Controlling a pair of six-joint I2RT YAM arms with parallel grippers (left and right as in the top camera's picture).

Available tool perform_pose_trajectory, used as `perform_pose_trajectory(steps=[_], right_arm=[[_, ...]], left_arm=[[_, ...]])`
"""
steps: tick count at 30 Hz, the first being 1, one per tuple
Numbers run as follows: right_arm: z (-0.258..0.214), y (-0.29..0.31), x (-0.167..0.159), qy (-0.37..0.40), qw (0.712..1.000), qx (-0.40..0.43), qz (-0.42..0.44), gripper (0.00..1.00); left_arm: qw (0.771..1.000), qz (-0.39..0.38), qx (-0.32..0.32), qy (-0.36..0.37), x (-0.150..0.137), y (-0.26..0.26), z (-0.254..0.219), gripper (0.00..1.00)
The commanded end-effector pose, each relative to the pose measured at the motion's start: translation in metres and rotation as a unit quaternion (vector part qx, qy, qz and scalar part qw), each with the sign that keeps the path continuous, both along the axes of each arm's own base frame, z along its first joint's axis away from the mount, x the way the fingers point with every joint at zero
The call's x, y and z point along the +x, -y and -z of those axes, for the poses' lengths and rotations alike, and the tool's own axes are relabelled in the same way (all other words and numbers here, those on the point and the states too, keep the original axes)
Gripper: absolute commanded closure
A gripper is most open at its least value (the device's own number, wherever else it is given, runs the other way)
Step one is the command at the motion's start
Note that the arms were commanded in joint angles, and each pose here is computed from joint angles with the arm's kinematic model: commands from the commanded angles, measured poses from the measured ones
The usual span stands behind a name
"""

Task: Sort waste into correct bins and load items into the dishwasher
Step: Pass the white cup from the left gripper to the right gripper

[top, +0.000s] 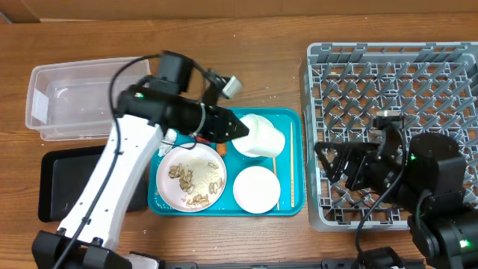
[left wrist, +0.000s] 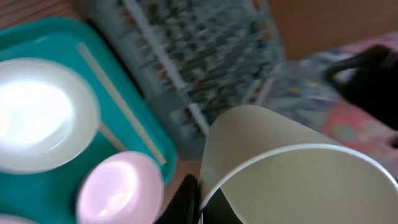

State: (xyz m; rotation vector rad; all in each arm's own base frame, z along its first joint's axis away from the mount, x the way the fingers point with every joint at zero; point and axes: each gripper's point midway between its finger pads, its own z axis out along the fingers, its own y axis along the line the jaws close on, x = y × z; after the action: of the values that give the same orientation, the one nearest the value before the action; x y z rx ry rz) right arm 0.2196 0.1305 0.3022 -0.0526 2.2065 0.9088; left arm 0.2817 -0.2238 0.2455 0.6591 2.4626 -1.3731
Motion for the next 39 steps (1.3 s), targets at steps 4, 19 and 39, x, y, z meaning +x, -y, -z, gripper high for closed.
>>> perform_pose_trajectory(steps=[4, 19, 39], right_arm=[[-0.038, -0.044, -0.017, 0.046, 0.983, 0.08, -0.16, 0.22], [-0.04, -0.087, -0.037, 0.048, 0.927, 0.14, -0.346, 0.4], [-0.047, -0.083, -0.023, 0.083, 0.943, 0.114, -0.302, 0.43]], left_arm=[[0.963, 0.129, -0.235, 0.032, -0.036, 0.024, -0.08, 0.96], [0.953, 0.154, -0.252, 0.064, -0.038, 0.032, -0.087, 0.96], [0.956, 0.173, -0.228, 0.064, -0.047, 0.051, -0.08, 0.96]])
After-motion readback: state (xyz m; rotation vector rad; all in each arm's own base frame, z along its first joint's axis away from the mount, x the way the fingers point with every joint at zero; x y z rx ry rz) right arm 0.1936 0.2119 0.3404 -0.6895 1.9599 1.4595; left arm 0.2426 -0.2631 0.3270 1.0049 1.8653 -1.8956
